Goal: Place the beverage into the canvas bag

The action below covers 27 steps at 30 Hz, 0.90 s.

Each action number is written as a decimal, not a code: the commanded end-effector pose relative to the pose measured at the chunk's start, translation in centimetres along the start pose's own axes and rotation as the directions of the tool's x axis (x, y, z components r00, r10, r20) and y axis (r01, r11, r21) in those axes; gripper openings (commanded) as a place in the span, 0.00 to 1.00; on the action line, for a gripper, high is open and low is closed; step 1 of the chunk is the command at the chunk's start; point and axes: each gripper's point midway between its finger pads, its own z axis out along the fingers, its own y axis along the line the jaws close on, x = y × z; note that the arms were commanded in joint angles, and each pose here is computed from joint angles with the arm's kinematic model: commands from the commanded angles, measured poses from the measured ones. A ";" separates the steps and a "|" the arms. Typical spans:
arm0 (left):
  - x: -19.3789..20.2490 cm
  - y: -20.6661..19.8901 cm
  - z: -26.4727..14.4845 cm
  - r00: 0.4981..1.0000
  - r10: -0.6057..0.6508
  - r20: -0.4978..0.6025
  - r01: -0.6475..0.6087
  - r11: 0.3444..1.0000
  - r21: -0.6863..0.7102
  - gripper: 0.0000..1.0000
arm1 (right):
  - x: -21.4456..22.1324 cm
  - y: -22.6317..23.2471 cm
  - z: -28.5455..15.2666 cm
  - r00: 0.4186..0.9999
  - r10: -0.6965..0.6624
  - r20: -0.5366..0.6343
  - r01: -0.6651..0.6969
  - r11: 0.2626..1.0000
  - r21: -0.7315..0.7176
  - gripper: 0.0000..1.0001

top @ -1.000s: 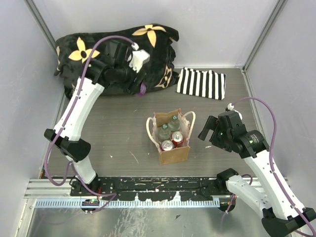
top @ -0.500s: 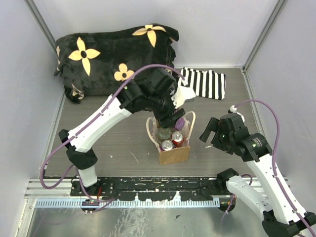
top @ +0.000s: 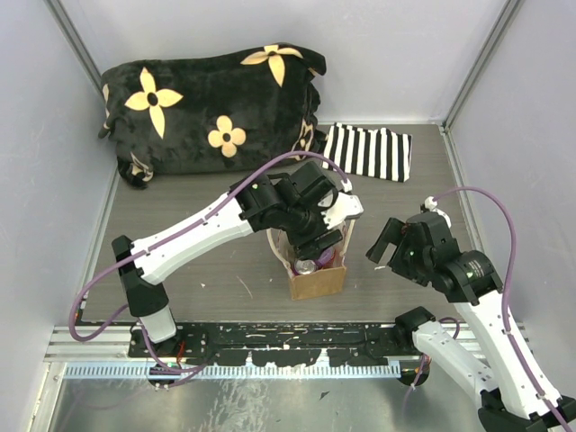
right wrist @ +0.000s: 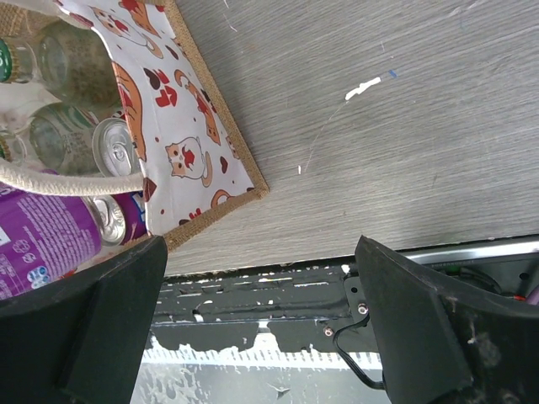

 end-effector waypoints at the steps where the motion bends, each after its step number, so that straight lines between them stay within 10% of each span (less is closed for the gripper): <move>1: -3.1 -0.6 -0.5 0.991 0.029 0.127 -0.027 1.000 -0.016 0.00 | -0.5 -0.2 -0.7 0.999 0.027 0.043 -0.027 1.000 -0.005 1.00; 27: -1.5 -7.4 3.5 0.994 0.100 0.035 -0.105 0.982 0.158 0.00 | 0.2 -1.5 -0.7 0.999 0.027 0.047 -0.028 0.999 0.022 1.00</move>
